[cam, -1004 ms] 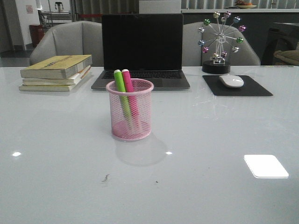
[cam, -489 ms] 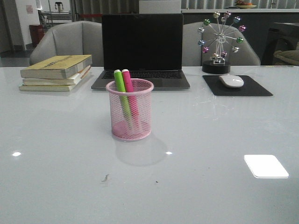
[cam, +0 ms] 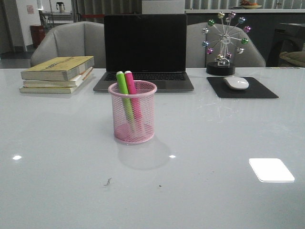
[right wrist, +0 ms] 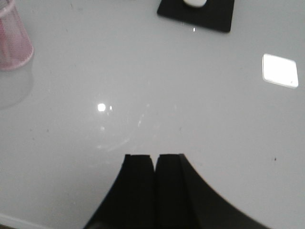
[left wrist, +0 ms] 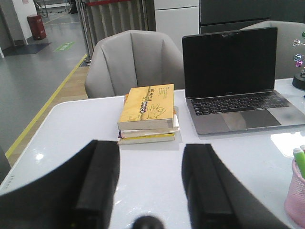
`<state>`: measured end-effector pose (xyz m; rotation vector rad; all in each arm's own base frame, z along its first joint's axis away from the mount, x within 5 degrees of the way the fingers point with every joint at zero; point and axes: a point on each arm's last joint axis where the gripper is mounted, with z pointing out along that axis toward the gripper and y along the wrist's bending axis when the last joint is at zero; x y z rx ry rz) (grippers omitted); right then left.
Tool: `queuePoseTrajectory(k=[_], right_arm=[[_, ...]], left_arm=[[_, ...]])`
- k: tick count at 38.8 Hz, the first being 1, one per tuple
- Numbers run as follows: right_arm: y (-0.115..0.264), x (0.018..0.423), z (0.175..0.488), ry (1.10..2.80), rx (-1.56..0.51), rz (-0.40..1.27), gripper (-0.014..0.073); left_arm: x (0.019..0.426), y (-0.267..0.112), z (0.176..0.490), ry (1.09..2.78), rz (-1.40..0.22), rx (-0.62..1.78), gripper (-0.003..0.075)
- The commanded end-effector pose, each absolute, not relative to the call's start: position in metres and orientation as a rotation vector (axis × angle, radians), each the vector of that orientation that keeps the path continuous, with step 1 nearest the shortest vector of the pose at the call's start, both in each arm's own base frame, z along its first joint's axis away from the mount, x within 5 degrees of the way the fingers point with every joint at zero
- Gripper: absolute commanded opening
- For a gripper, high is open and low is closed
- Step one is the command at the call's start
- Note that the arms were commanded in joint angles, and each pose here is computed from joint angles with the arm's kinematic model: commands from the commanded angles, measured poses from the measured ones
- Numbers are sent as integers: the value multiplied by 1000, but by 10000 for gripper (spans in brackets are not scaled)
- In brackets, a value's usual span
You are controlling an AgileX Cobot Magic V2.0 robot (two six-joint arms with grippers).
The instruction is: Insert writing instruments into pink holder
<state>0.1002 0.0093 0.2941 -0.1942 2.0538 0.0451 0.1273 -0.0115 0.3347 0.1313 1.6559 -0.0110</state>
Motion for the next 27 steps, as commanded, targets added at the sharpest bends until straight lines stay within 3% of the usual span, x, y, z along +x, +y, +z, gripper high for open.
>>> queuePoseTrajectory(k=[1,13,27], right_arm=[[9,97,320,1837,-136,51,50],[8,76,325,1493,-30,116,50],[6,53,270,1444,-19,116,50]], left_arm=[[127,-12,352,1545,-26,120,383],[127,-12,352,1545,-26,120,383],[127,-12,352,1545,-26,120,383]])
